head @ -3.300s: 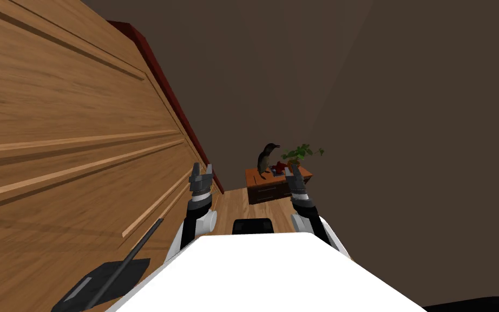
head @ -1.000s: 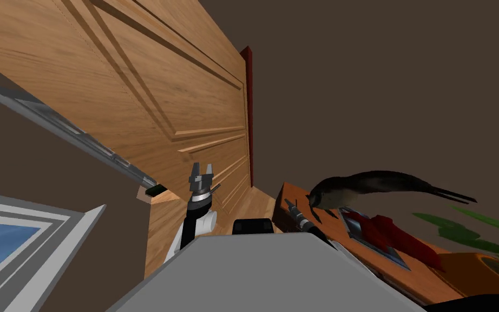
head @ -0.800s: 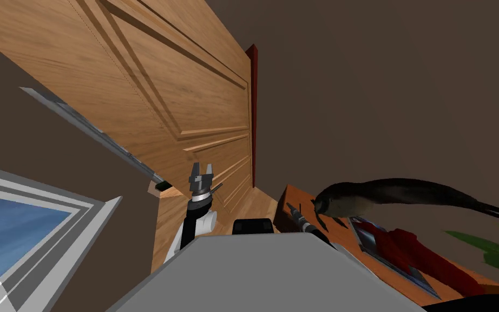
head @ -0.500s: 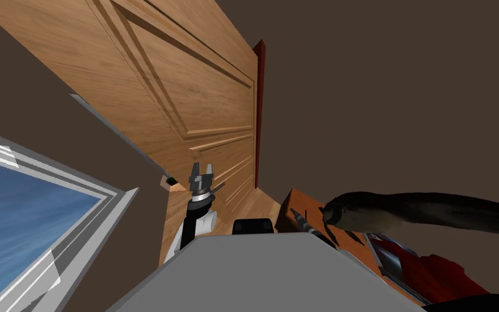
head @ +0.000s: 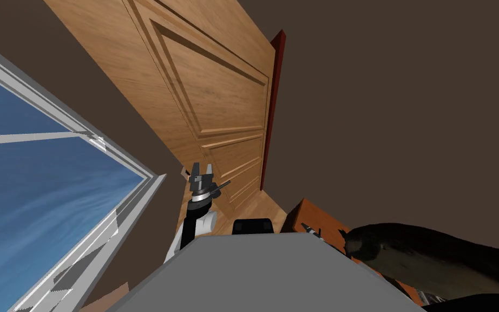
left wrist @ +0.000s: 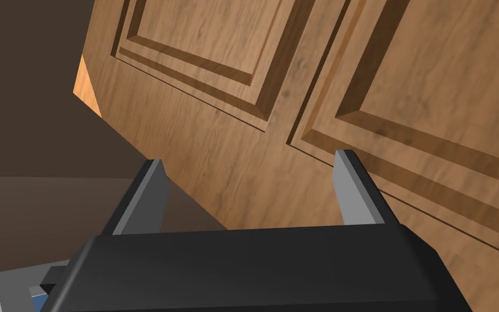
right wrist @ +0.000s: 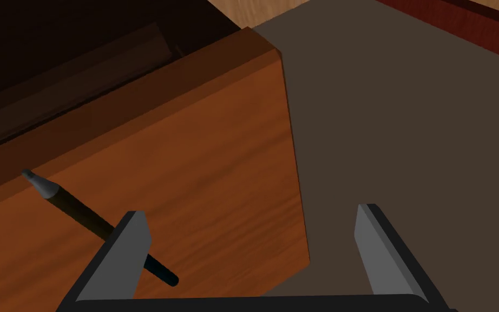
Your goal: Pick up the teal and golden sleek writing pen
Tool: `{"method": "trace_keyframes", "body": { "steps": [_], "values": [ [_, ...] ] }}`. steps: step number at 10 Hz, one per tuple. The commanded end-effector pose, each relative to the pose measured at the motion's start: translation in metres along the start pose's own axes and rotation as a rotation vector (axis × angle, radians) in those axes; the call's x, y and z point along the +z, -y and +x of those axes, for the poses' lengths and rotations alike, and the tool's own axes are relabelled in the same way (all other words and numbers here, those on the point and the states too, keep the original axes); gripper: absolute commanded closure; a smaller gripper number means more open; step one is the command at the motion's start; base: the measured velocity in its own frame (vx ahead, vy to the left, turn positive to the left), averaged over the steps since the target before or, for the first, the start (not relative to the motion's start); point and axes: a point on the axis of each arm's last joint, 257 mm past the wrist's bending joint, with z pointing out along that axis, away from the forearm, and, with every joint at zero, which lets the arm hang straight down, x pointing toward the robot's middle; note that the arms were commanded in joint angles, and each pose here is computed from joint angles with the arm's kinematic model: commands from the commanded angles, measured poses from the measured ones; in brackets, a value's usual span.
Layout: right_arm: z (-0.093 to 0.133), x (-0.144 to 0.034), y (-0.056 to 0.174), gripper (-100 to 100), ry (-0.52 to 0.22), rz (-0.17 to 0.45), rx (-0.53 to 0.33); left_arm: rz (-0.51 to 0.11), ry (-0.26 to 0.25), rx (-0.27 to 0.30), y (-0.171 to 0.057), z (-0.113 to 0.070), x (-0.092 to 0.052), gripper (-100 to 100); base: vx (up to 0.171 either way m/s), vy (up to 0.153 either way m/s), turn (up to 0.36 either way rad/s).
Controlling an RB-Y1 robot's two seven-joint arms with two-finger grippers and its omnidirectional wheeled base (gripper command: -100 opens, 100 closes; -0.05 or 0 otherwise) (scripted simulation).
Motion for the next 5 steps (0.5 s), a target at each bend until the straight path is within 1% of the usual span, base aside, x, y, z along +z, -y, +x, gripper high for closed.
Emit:
{"method": "trace_keyframes", "body": {
  "steps": [1, 2, 3, 4, 5],
  "values": [
    [0.001, -0.003, 0.016, -100, 0.0, 0.048, -0.007, 0.0, 0.0, 0.0, 0.0, 0.0, 0.0, 0, 0.043, -0.053, 0.147],
    [-0.003, -0.007, 0.042, -100, -0.001, 0.113, -0.015, 0.0, 0.0, 0.0, 0.0, 0.0, 0.0, 0, 0.036, -0.035, 0.198],
    [-0.003, -0.008, 0.043, -100, 0.0, 0.115, -0.015, 0.0, 0.0, 0.0, 0.0, 0.0, 0.0, 0, 0.023, -0.028, 0.126],
    [-0.006, -0.013, 0.068, -100, -0.001, 0.18, -0.022, 0.0, 0.0, 0.0, 0.0, 0.0, 0.0, 0, 0.022, -0.034, 0.207],
    [-0.006, -0.013, 0.068, -100, -0.001, 0.18, -0.022, 0.0, 0.0, 0.0, 0.0, 0.0, 0.0, 0, 0.02, -0.033, 0.136]
  ]
}}
